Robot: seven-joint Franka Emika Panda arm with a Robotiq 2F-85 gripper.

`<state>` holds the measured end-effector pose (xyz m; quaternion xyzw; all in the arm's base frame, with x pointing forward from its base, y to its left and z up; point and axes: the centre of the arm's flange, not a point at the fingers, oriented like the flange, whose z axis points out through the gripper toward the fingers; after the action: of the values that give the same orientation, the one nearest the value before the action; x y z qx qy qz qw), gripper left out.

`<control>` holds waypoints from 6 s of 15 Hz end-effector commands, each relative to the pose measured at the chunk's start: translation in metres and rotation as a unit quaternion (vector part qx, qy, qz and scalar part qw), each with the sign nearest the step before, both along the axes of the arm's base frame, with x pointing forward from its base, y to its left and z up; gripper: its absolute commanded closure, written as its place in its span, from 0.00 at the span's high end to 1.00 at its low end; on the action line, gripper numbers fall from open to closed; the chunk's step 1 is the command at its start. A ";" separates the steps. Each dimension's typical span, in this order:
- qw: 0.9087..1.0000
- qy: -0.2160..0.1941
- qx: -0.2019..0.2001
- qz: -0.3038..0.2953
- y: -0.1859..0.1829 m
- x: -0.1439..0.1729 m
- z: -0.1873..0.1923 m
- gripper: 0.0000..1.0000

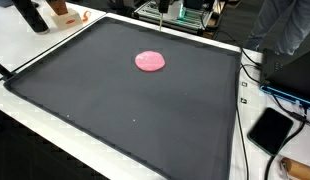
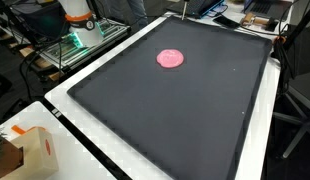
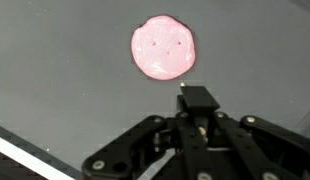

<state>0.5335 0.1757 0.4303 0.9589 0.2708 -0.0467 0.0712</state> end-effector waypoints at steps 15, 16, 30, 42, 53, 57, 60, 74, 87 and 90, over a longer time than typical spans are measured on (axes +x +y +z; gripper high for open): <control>0.997 -0.013 0.049 0.061 -0.029 -0.032 -0.114 0.03; 0.997 -0.019 0.038 0.064 -0.030 -0.031 -0.120 0.03; 0.996 -0.036 0.036 0.077 -0.038 -0.021 -0.177 0.03; 0.997 -0.030 0.030 0.069 -0.036 -0.021 -0.167 0.03; 0.996 -0.066 0.020 0.049 -0.032 -0.027 -0.088 0.03; 0.996 -0.077 0.019 0.041 -0.032 -0.031 -0.060 0.03; 0.996 -0.081 0.017 0.037 -0.032 -0.034 -0.047 0.03; 0.992 -0.039 0.119 0.018 -0.072 -0.005 -0.047 0.03; 0.929 0.056 0.365 0.005 -0.190 0.025 -0.122 0.03; 0.914 0.064 0.400 -0.007 -0.206 0.023 -0.140 0.03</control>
<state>0.5517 -0.0144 0.3057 0.9156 0.2711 0.0022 -0.2970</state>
